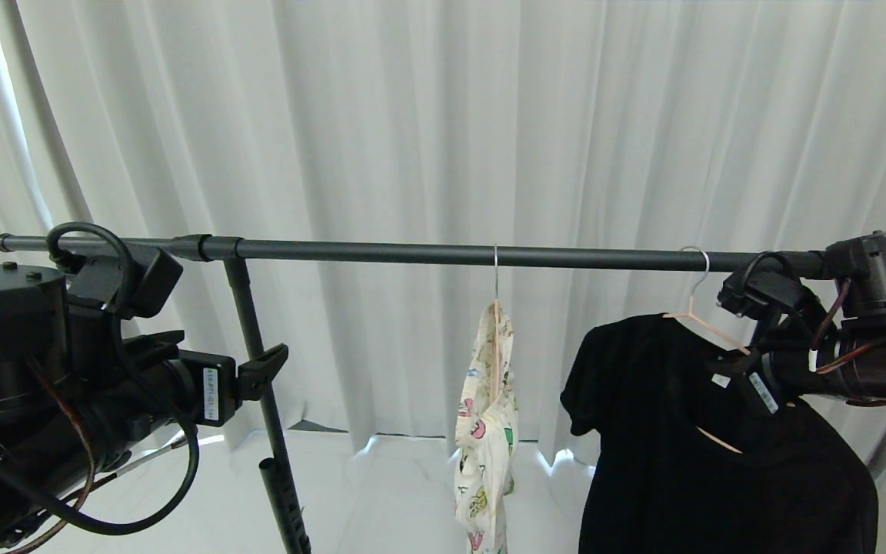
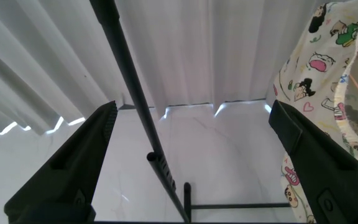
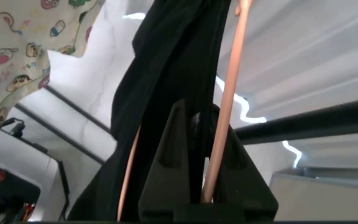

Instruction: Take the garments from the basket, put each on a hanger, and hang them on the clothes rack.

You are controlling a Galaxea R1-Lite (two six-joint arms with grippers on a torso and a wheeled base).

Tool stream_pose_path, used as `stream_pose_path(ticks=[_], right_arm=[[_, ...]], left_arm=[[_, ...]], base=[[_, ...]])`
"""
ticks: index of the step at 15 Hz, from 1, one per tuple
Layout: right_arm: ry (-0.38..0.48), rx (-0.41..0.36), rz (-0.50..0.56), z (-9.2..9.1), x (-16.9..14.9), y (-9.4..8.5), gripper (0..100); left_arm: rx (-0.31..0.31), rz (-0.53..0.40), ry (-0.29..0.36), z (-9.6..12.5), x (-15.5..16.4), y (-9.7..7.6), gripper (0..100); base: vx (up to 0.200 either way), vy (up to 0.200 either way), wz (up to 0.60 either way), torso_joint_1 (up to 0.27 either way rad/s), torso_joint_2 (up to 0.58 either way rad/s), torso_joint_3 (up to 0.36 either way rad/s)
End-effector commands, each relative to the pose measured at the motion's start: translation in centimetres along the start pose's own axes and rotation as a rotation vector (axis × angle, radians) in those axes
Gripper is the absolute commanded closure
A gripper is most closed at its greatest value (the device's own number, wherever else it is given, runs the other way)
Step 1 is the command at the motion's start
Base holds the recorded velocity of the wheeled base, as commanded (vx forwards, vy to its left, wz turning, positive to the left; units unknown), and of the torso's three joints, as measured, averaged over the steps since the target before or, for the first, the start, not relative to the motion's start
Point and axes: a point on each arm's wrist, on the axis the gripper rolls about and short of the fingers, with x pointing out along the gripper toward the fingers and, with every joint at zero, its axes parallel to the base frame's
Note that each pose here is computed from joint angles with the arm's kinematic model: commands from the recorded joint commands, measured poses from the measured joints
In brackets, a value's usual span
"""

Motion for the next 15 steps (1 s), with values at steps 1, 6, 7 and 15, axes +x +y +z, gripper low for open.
stream_pose_path(ticks=[1,6,7,15], right_arm=[[0.006,-0.002,0.006,-0.1,0.1,0.1,100],[-0.078,0.070,-0.022,0.4,-3.0,0.2,0],[-0.128,0.140,-0.036,0.7,-4.6,0.2,0],[-0.101,0.320,-0.263,-3.2,-14.2,0.6,0]], left_arm=[[0.001,0.000,0.003,-0.1,0.1,0.0,0],[0.000,0.010,0.008,-0.3,0.0,0.1,0],[-0.004,0.029,0.019,-0.6,0.0,0.4,0],[-0.033,0.214,0.029,-1.5,-1.0,2.3,0]], base=[[0.000,0.000,0.00,0.000,0.00,0.000],[0.000,0.000,0.00,0.000,0.00,0.000],[0.000,0.000,0.00,0.000,0.00,0.000],[0.000,0.000,0.00,0.000,0.00,0.000]])
